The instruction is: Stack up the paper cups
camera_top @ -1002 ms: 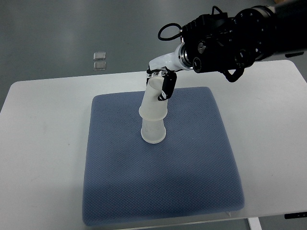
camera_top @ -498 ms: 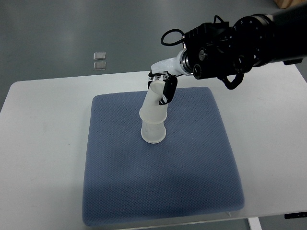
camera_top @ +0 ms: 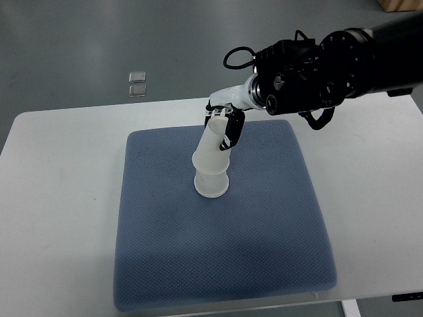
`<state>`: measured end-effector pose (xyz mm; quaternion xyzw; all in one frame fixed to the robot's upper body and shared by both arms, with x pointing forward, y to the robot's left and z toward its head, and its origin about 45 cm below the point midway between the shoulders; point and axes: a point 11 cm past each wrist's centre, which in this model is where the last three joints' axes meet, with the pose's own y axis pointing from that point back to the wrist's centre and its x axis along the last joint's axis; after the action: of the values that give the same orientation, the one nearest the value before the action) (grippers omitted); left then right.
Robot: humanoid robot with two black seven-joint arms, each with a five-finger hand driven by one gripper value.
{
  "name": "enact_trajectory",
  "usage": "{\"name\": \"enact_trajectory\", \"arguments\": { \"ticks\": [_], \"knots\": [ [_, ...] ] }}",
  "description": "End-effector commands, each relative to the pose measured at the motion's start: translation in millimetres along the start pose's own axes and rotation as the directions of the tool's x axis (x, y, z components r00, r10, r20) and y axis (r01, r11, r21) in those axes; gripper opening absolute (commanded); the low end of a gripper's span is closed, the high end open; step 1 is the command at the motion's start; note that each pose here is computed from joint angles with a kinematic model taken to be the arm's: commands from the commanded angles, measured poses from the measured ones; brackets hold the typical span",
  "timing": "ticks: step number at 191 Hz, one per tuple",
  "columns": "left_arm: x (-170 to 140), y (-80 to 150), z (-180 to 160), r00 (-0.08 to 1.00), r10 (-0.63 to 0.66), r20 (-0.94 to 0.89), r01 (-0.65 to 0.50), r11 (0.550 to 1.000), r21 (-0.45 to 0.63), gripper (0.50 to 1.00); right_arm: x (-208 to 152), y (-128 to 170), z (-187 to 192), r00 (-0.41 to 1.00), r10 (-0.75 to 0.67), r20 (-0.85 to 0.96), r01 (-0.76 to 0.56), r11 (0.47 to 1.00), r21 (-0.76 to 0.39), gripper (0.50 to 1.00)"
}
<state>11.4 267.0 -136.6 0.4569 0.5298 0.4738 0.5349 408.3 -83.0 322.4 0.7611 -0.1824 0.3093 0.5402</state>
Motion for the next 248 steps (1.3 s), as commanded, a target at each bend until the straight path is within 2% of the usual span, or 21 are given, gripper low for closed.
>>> {"name": "enact_trajectory", "arguments": {
  "ticks": [1,39,67,83,113,172,208,240,248],
  "knots": [
    [0.1,0.0,0.0,1.0,0.0,0.0,0.0,1.0,0.0,1.0,-2.6,-2.6,1.9,1.0,0.002,0.007,-0.002,1.0,0.0,0.752],
    [0.1,0.0,0.0,1.0,0.0,0.0,0.0,1.0,0.0,1.0,-8.3,-6.6,5.4,1.0,-0.005,0.017,0.006,1.0,-0.003,0.76],
    [0.7,0.0,0.0,1.0,0.002,0.0,-0.002,1.0,0.0,1.0,-10.7,-8.5,6.5,1.0,-0.009,0.022,0.009,1.0,-0.003,0.797],
    [0.7,0.0,0.0,1.0,0.002,0.0,-0.002,1.0,0.0,1.0,-11.4,-8.8,6.2,1.0,-0.011,0.023,0.011,1.0,-0.001,0.866],
    [0.7,0.0,0.0,1.0,0.002,0.0,-0.002,1.0,0.0,1.0,-11.9,-9.3,-4.2,0.999,-0.012,0.035,0.011,0.999,0.031,0.897],
    [0.2,0.0,-0.9,1.0,0.0,-0.001,0.0,1.0,0.001,1.0,6.4,-7.7,-11.9,0.997,0.039,0.064,-0.043,0.998,0.052,0.899],
    [-0.9,-0.1,-1.0,1.0,-0.003,0.001,0.003,1.0,0.002,1.0,20.3,-13.5,-25.3,0.968,0.121,0.221,-0.148,0.983,0.107,0.899],
    [-2.0,-0.1,0.0,1.0,-0.006,0.002,0.006,1.0,0.0,1.0,47.6,-16.4,19.4,0.776,0.231,0.588,-0.354,0.93,0.102,0.899],
    [-1.9,-0.1,-0.9,1.0,-0.006,0.001,0.006,1.0,0.002,1.0,49.6,-19.6,36.7,0.676,0.232,0.699,-0.398,0.914,0.081,0.899]
  ]
}}
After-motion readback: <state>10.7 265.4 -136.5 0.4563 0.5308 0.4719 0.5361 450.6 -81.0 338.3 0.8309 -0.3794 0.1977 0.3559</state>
